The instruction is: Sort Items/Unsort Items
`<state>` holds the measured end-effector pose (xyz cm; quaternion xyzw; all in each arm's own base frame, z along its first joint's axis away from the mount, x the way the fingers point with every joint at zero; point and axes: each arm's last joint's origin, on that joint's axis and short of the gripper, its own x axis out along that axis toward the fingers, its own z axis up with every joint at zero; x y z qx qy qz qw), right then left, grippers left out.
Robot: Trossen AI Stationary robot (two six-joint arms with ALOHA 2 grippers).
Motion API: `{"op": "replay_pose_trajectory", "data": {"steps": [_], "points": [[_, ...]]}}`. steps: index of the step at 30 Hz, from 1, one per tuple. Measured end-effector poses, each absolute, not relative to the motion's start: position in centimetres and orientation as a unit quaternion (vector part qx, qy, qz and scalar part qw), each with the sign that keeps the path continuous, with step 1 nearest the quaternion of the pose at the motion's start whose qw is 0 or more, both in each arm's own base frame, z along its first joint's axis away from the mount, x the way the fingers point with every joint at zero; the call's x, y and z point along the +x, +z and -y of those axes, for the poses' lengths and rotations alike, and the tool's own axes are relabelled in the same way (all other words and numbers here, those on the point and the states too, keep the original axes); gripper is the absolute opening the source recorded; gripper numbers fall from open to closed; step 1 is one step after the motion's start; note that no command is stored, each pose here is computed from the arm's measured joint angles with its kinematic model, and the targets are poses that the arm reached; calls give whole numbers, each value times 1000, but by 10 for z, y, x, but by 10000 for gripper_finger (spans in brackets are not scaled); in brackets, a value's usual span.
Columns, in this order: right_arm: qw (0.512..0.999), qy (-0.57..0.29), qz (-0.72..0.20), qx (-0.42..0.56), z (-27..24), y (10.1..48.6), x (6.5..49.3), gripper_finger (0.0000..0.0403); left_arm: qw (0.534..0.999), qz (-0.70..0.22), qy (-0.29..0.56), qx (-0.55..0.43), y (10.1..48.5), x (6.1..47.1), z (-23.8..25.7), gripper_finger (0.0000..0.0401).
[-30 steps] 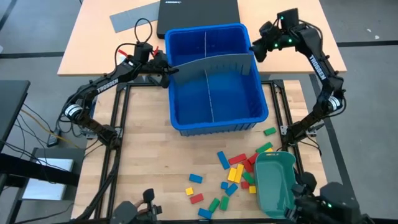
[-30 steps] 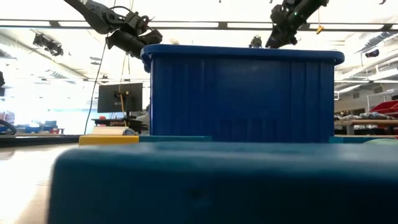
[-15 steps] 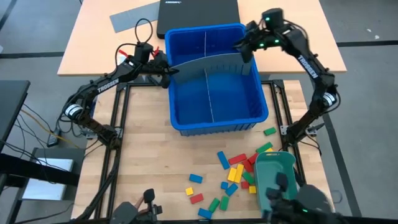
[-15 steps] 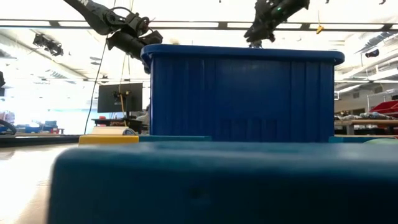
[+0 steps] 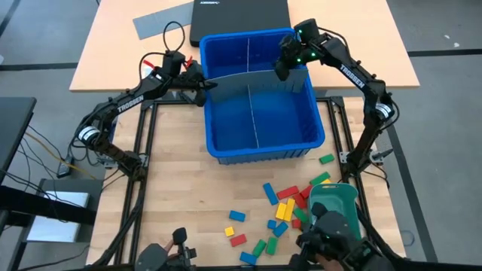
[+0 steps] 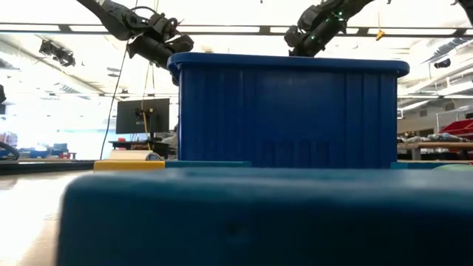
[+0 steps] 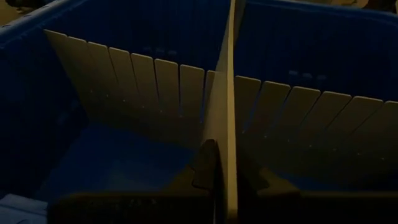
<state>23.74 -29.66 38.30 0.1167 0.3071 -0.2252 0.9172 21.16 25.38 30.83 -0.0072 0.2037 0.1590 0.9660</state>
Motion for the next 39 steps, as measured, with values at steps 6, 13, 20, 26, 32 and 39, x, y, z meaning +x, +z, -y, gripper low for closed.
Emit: {"op": "replay_pose_trajectory", "data": {"steps": [6, 13, 20, 26, 32, 39], "points": [[918, -224, -306, 117, 298, 369, 241, 2, 963, -218, 160, -3, 307, 210, -252, 12], [912, -222, -325, 111, 301, 354, 242, 1, 960, -225, 164, 6, 307, 210, -252, 14], [934, -225, -264, 81, 287, 408, 227, 31, 959, -229, 165, 6, 305, 211, -252, 14], [947, -199, -251, 16, 265, 449, 218, 105, 960, -229, 163, 9, 305, 213, -251, 14], [926, -183, -328, 46, 262, 436, 204, 164, 961, -226, 162, 11, 305, 213, -251, 14], [910, -177, -368, 74, 260, 429, 196, 159, 961, -226, 160, 17, 305, 213, -251, 14]]}}
